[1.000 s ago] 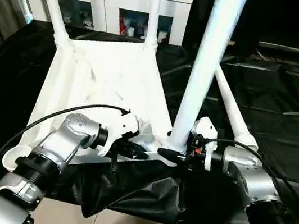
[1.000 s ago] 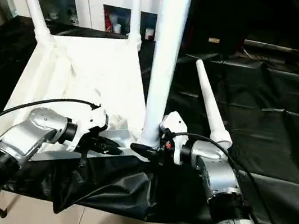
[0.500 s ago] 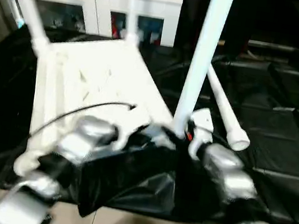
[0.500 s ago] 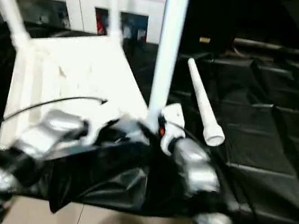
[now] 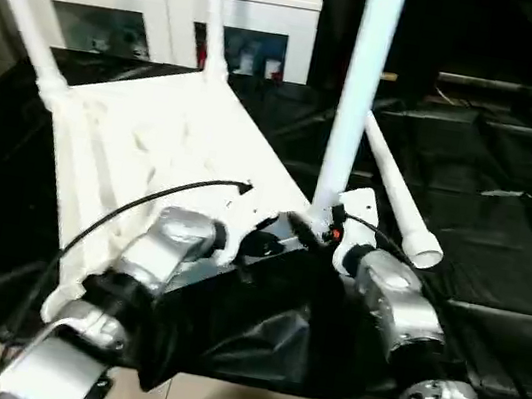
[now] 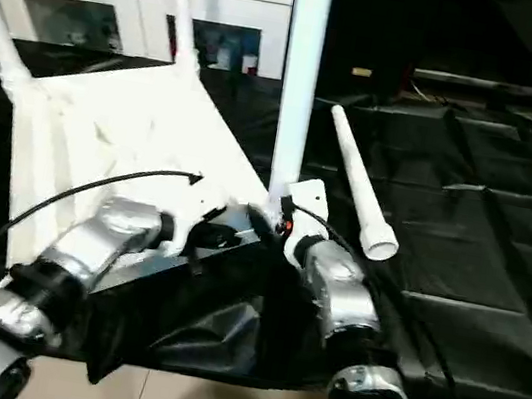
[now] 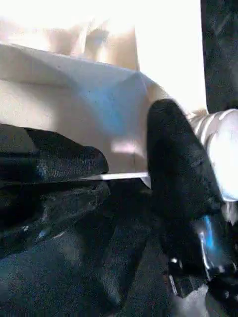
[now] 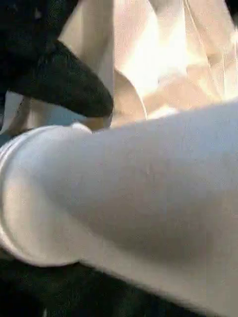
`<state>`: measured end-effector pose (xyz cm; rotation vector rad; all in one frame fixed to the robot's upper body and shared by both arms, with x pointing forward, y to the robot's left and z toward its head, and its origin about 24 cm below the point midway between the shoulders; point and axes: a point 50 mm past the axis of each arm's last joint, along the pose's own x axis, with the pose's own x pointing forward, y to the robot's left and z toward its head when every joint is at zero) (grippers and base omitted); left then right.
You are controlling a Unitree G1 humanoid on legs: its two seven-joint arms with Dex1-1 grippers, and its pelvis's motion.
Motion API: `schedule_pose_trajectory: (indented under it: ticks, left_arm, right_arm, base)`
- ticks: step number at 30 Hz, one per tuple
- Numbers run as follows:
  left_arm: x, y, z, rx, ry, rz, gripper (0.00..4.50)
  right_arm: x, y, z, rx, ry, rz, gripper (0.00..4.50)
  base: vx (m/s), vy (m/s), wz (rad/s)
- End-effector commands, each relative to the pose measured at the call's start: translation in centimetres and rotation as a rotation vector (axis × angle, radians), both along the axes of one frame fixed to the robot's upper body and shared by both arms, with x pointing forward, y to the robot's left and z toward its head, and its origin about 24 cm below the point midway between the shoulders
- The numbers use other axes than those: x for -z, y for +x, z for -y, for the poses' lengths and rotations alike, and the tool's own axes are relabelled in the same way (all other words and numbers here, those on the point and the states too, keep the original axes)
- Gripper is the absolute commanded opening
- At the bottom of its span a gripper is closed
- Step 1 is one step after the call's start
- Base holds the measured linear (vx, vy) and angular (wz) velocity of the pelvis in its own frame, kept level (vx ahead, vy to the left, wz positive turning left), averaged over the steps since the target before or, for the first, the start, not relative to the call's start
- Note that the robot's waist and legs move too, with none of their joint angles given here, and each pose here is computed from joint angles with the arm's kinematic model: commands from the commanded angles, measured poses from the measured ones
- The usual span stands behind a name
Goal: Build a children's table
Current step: Rotate leg to tighten
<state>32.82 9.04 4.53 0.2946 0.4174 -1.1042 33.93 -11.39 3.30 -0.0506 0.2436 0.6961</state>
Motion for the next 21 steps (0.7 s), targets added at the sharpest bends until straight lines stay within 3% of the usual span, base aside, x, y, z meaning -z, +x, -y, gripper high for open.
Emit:
schedule_pose_trajectory:
  ticks: [1,12,21]
  left_arm:
    - [-0.9,-1.1,0.9,0.181,-0.080,0.010,0.00]
    - [-0.9,-2.4,-2.6,0.339,-0.006,-0.083,0.00]
    - [-0.9,-2.4,-2.5,0.338,-0.016,-0.082,0.00]
  right_arm:
    - [0.1,-1.3,-0.6,-0.201,0.009,-0.024,3.98]
    - [-1.1,-3.3,3.1,-0.510,-0.072,-0.087,3.98]
    - [-1.3,-3.5,2.6,-0.533,-0.051,-0.107,3.10]
  base:
    - [0.000,0.000,0.00]
    - [0.000,0.000,0.00]
    - [0.000,0.000,0.00]
